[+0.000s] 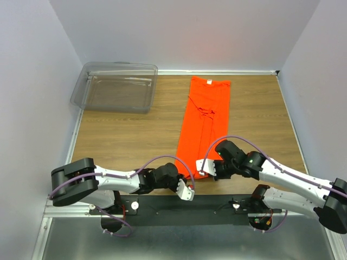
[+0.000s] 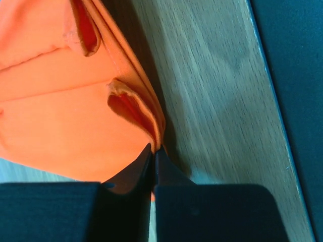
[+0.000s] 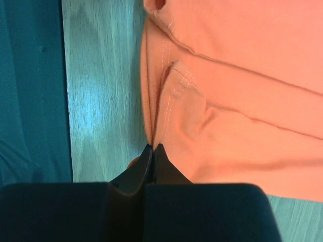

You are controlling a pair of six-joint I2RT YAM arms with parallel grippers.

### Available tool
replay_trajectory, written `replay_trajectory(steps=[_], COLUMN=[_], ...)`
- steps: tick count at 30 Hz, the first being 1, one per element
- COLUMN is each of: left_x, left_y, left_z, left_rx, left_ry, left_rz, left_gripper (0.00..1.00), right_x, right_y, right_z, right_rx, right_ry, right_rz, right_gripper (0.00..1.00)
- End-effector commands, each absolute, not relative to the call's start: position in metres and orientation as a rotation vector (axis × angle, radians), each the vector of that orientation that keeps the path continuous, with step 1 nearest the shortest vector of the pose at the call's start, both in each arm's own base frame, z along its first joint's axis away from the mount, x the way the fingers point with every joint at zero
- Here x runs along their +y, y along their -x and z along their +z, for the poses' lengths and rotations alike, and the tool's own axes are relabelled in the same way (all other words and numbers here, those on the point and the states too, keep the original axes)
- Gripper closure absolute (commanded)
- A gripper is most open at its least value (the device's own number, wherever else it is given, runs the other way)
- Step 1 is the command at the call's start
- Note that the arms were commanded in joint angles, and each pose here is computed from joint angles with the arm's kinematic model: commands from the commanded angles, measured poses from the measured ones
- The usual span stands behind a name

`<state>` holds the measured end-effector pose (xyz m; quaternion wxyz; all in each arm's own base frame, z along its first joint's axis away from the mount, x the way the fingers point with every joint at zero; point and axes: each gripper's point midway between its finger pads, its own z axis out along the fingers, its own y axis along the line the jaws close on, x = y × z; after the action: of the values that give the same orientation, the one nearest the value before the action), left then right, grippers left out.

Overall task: Fold and stack the t-shirts
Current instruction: Fold the tshirt

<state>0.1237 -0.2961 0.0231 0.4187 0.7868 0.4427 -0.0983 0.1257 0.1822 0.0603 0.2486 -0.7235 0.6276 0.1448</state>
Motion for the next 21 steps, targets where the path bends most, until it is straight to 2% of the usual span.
replay_trajectory(steps=[1,2,13,21], left_x=[-0.305,-0.306,-0.327,-0.316], left_y=[-0.121,-0.121,-0.146,-0.144], left_z=[0.032,0.033,0.085,0.076], left_rx=[1.084,1.081,0.994,1.011], left_ry=[-1.981,-1.985,-1.939,-1.986], left_rz=[-0.285,-0.284,-0.355,-0.351], left_gripper=[0.96,1.0,1.0,1.0], right_x=[0.182,0.182,0.177,0.174], right_y=[-0.122,-0.123,-0.146,-0.15], right_z=[0.065,0.067,0.087,0.089], right_rx=[1.71,1.711,1.786,1.808], right_ry=[1.962,1.953,1.794,1.757], right_rz=[0.431,0.429,0.379,0.408], right_gripper=[0.99,0.99,0.99,0.99])
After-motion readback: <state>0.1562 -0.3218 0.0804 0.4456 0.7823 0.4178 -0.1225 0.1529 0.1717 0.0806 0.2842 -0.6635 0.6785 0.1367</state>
